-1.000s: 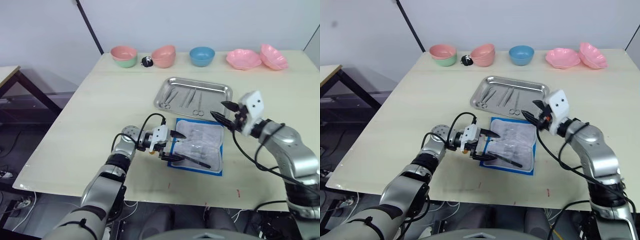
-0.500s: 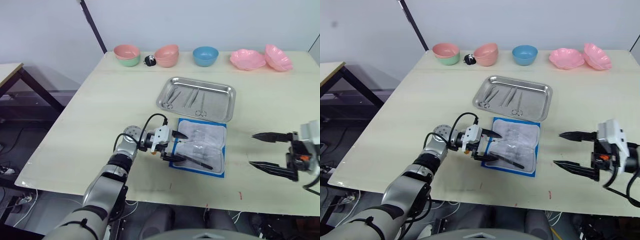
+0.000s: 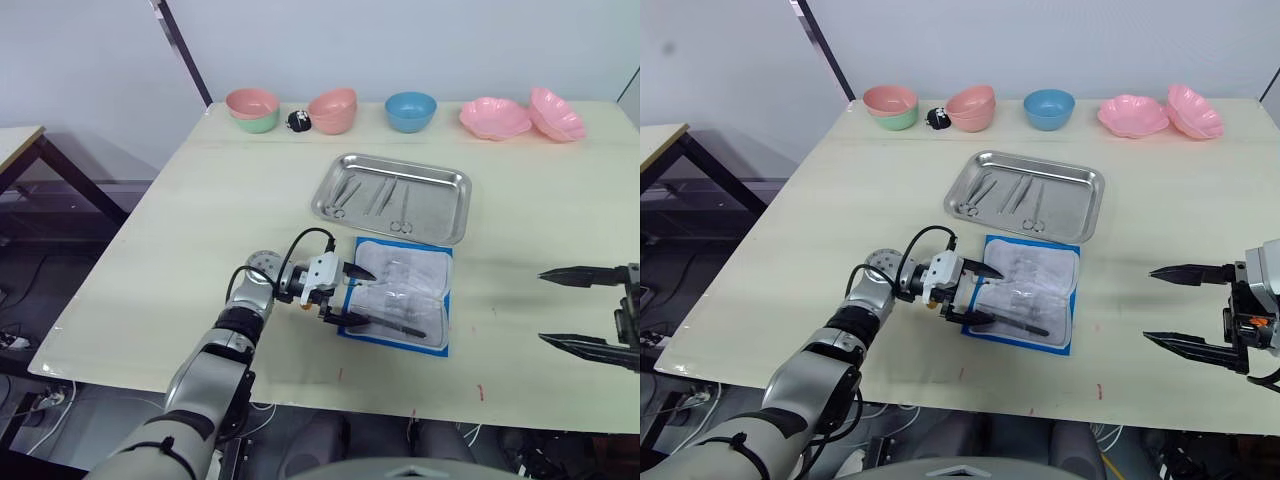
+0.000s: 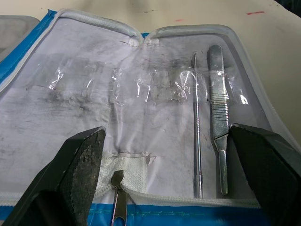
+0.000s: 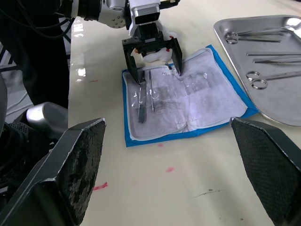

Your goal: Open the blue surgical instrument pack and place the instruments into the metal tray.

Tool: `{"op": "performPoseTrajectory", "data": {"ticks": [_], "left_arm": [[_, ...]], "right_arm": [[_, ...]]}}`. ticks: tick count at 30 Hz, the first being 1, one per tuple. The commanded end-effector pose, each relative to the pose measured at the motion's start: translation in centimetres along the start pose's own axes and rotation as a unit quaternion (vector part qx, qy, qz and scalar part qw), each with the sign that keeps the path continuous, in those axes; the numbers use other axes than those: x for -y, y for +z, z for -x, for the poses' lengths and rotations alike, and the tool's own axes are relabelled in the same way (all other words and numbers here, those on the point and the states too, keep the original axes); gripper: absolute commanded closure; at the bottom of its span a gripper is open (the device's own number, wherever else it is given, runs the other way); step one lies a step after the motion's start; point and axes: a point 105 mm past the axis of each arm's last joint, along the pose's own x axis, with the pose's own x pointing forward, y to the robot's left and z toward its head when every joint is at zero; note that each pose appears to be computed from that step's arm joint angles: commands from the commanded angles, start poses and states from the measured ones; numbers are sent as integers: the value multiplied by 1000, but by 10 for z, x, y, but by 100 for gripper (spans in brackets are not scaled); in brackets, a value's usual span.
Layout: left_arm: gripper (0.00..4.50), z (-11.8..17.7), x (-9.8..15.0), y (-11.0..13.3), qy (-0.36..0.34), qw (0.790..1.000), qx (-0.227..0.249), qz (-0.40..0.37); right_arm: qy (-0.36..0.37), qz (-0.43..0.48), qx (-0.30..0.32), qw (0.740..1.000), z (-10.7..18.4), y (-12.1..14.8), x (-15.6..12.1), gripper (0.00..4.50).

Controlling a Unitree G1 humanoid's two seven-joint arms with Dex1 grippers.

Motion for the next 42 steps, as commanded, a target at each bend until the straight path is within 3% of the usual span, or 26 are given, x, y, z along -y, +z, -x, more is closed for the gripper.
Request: {"op": "performPoseTrajectory", "data": {"ticks": [1, 8, 14, 26, 42], "left_arm": [[0, -7, 60, -62, -83, 984, -75, 135], [0, -5, 57, -58, -79, 986, -69, 129], [0, -7, 57, -52, -93, 987, -50, 124], [0, -7, 62, -53, -116, 984, -60, 118], [0, -6, 68, -52, -137, 982, -65, 114]], "right_arm": [[-3, 28, 3, 1000, -16, 4, -1, 7], [1, 36, 23, 999, -49, 1, -3, 7], [-15, 40, 1, 999, -79, -11, -3, 7], [-25, 33, -27, 999, -124, -33, -7, 7], [-39, 68, -77, 994, -157, -60, 3, 7]]}}
